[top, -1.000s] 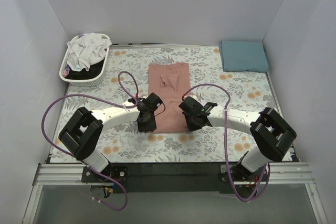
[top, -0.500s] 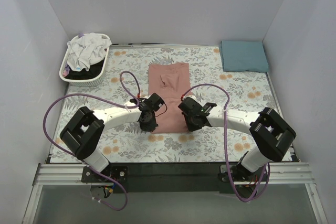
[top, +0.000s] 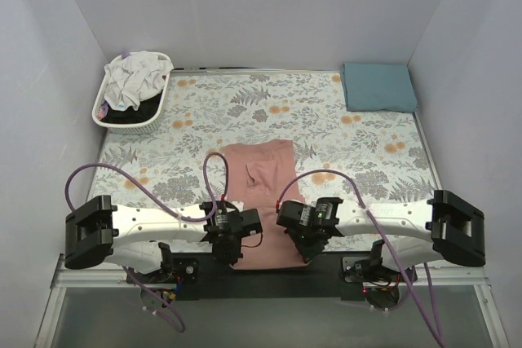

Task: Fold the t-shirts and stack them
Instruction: Fold the tshirt

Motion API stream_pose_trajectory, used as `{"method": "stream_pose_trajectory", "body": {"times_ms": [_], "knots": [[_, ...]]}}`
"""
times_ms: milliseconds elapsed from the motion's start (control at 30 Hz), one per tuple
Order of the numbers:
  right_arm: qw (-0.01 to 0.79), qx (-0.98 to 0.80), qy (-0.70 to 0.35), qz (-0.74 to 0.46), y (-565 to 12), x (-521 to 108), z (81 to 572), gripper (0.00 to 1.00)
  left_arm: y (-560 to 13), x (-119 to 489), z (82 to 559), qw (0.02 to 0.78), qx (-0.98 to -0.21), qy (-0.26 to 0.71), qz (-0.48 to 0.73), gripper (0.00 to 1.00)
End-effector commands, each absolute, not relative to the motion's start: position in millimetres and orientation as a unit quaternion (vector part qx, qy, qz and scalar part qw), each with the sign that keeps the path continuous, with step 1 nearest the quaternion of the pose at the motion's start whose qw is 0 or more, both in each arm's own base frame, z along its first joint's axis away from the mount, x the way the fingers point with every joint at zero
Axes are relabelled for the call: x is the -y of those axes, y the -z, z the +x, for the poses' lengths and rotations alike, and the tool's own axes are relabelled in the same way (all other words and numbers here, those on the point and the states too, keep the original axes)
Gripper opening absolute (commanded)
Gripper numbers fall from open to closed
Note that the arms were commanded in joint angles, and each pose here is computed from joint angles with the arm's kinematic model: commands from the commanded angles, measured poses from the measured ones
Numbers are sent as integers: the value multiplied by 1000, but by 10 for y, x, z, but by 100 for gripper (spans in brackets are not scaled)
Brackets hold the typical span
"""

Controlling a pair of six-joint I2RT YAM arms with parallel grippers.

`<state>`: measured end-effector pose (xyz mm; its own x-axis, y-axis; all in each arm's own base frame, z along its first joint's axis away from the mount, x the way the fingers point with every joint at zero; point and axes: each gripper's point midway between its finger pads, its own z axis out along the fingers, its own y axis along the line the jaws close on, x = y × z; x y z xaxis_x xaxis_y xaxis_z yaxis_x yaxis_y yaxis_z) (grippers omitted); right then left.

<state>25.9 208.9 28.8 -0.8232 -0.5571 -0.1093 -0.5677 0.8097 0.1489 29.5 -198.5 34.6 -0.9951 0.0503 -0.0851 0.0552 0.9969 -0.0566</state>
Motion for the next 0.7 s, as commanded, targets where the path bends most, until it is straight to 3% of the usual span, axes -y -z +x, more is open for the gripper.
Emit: {"method": "stream_pose_trajectory", "body": {"times_ms": [0,367,667], "knots": [[-34,-959,-85,-268,-519,-1867,-95,1,-503,1841,1,4,-1000,2,-26,0],[128,-949,-138,-255,-1546,-2166,998,1,-1390,2302,1075,137,-981,139,-16,0],[167,-939,-161,-254,-1912,-2304,1764,1,-1759,2213,1984,209,-965,149,-45,0]]}}
